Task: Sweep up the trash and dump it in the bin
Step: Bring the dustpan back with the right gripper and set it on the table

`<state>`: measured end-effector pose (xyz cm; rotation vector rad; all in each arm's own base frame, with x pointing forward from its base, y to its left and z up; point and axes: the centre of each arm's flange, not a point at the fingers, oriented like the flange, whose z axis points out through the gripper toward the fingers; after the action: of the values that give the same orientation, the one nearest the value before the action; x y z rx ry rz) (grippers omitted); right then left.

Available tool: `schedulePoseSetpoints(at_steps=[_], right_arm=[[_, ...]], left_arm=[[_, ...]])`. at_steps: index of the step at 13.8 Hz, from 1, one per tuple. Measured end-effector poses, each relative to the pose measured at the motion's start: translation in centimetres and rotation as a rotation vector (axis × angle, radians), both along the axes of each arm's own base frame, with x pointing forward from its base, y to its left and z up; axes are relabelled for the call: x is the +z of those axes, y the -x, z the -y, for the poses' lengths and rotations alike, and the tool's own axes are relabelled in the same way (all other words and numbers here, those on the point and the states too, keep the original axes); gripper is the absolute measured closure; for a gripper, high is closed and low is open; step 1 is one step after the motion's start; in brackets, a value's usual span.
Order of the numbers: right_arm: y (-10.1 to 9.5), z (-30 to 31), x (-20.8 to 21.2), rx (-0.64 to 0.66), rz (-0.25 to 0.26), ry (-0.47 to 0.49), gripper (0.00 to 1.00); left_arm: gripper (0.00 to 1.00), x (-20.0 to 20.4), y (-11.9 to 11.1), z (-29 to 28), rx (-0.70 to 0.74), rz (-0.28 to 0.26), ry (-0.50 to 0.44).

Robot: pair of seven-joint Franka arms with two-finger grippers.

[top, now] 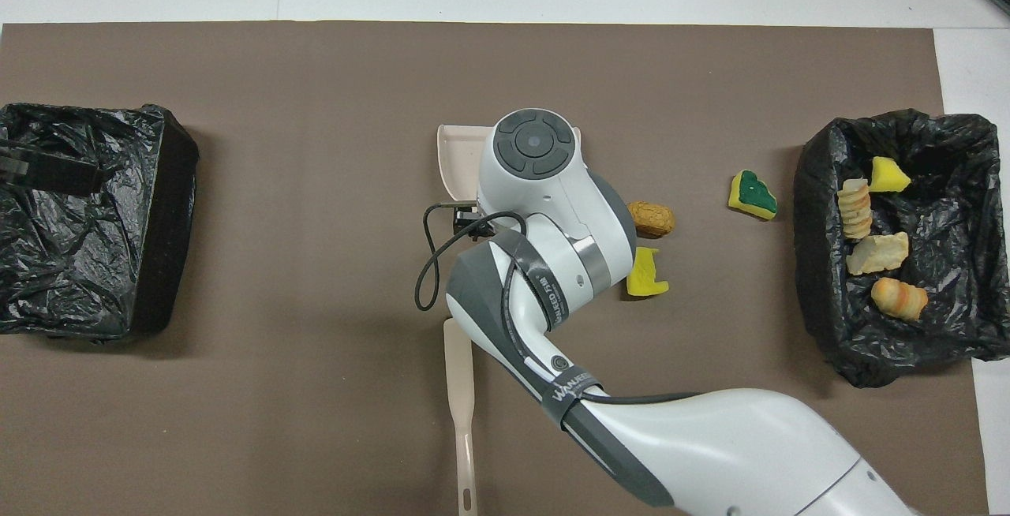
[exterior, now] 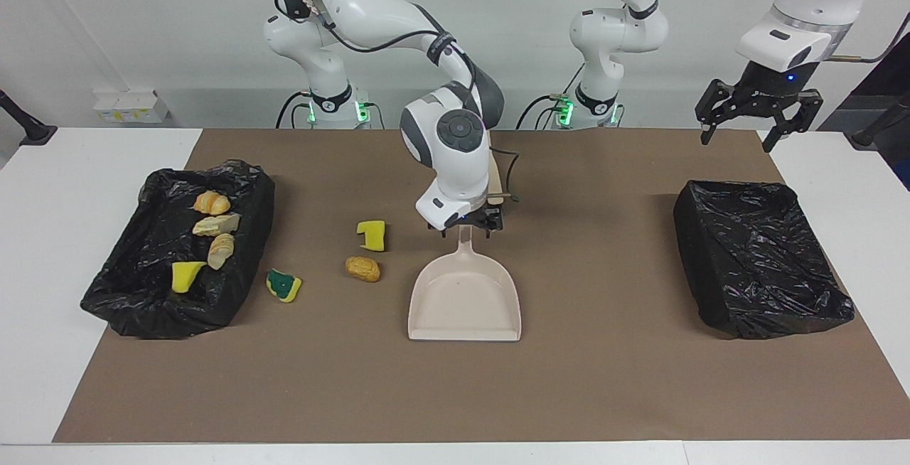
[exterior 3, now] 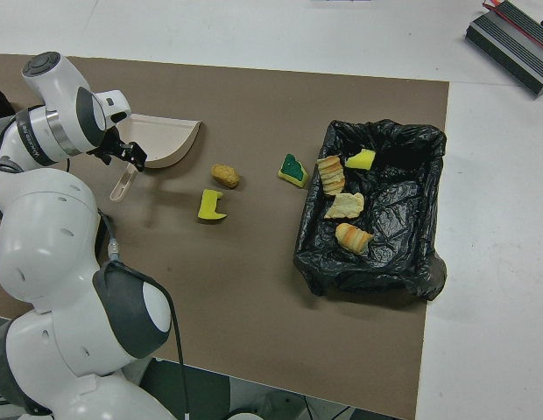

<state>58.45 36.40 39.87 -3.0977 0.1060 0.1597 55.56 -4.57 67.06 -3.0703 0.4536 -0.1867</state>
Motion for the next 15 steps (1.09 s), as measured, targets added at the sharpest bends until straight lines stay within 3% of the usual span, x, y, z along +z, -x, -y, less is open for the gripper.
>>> schedulePoseSetpoints(at_steps=[3, 6, 9, 12, 15], right_arm=[[2.6, 0.7, 5.0, 0.012, 0.004, -0.005, 0.0], [8.0, -0.7, 6.4, 0.025, -0.008, 0.009, 0.0], [14.3, -3.9, 5.1, -0.004, 0.007, 0.005, 0.0], [20.7, -5.6, 2.7, 0.008, -0.018, -0.009, 0.0], [24.4, -6.4, 0.7, 0.035, -0.036, 0.013, 0.0]], left_arm=[[0.0, 0.0, 0.1, 0.1, -0.002, -0.004, 0.0], [0.0, 0.0, 0.2, 0.2, -0.004, -0.004, 0.0], [0.0, -0.1, 0.3, 0.2, -0.006, -0.009, -0.001], [0.0, -0.3, 0.8, 0.3, -0.008, -0.014, -0.001], [0.0, -0.2, 0.9, 0.5, -0.012, -0.013, -0.001]])
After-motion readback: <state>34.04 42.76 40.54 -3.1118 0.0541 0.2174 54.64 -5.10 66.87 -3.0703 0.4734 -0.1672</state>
